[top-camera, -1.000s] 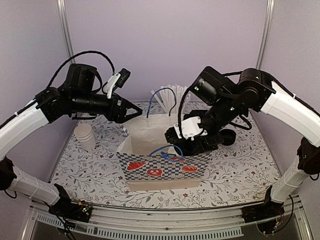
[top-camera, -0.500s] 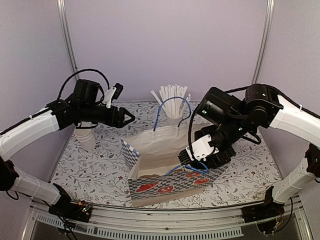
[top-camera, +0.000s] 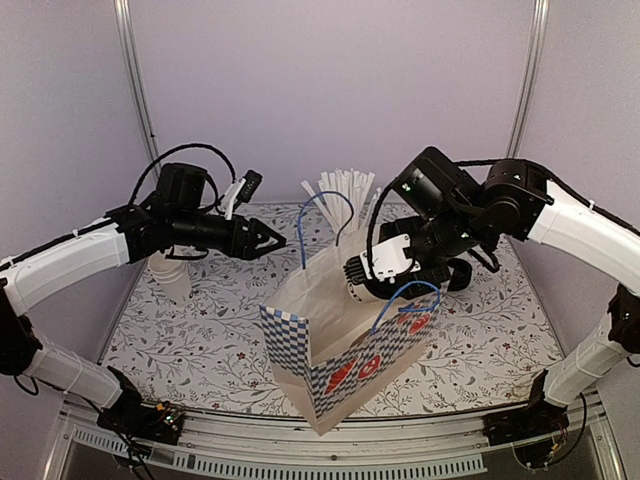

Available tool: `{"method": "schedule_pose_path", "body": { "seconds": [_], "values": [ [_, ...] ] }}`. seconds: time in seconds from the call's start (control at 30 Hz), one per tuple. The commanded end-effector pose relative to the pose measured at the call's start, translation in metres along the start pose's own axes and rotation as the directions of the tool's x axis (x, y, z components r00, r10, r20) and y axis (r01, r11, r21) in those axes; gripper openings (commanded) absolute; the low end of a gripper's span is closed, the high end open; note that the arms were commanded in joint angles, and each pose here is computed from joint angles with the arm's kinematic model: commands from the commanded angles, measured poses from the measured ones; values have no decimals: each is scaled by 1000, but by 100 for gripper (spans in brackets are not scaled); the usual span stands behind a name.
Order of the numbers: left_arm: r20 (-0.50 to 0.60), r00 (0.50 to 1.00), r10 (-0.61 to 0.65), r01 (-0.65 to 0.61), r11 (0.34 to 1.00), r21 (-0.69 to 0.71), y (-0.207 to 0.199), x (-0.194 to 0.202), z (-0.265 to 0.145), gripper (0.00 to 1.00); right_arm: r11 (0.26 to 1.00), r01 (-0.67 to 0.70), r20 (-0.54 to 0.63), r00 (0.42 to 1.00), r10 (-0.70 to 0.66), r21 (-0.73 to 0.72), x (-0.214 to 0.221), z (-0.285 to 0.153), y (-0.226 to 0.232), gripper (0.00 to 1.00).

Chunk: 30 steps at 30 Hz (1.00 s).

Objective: Pack the takeout coffee

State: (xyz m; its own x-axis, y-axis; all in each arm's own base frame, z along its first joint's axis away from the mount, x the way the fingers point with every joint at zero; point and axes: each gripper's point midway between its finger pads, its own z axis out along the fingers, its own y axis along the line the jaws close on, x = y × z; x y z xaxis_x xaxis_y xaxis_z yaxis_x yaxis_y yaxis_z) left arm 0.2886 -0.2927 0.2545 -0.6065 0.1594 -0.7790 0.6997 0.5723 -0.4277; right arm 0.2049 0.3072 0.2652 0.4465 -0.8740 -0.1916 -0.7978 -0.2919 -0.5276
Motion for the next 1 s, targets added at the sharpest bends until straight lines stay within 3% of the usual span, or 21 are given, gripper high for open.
{"method": "schedule_pose_path", "body": {
  "seconds": [0.0, 0.23, 0.37, 0.57, 0.73, 0.97],
  "values": [
    [58, 998, 21, -25, 998, 53, -20, -12, -16, 71, 990, -18, 32, 999, 13, 140, -13, -1, -43, 29],
    [90, 996, -17, 18, 1000, -11, -37, -28, -55, 65, 987, -49, 27, 999, 46, 155, -8, 3, -54, 29],
    [32, 993, -115, 114, 993, 12, -54, -20, -72, 61, 986, -66, 46, 997, 60, 156, -9, -5, -52, 29],
    [-64, 988, -138, 135, 990, -43, -69, -7, -57, 59, 988, -70, 62, 996, 62, 136, -10, -7, -47, 30],
    [-148, 984, -103, 105, 995, 4, -87, 5, -36, 59, 991, -67, 64, 996, 60, 116, -10, -7, -43, 29],
    [-205, 976, -74, 76, 997, 2, -89, 14, -20, 50, 997, -63, 90, 994, 59, 37, -14, -16, -21, 30]
  ]
}}
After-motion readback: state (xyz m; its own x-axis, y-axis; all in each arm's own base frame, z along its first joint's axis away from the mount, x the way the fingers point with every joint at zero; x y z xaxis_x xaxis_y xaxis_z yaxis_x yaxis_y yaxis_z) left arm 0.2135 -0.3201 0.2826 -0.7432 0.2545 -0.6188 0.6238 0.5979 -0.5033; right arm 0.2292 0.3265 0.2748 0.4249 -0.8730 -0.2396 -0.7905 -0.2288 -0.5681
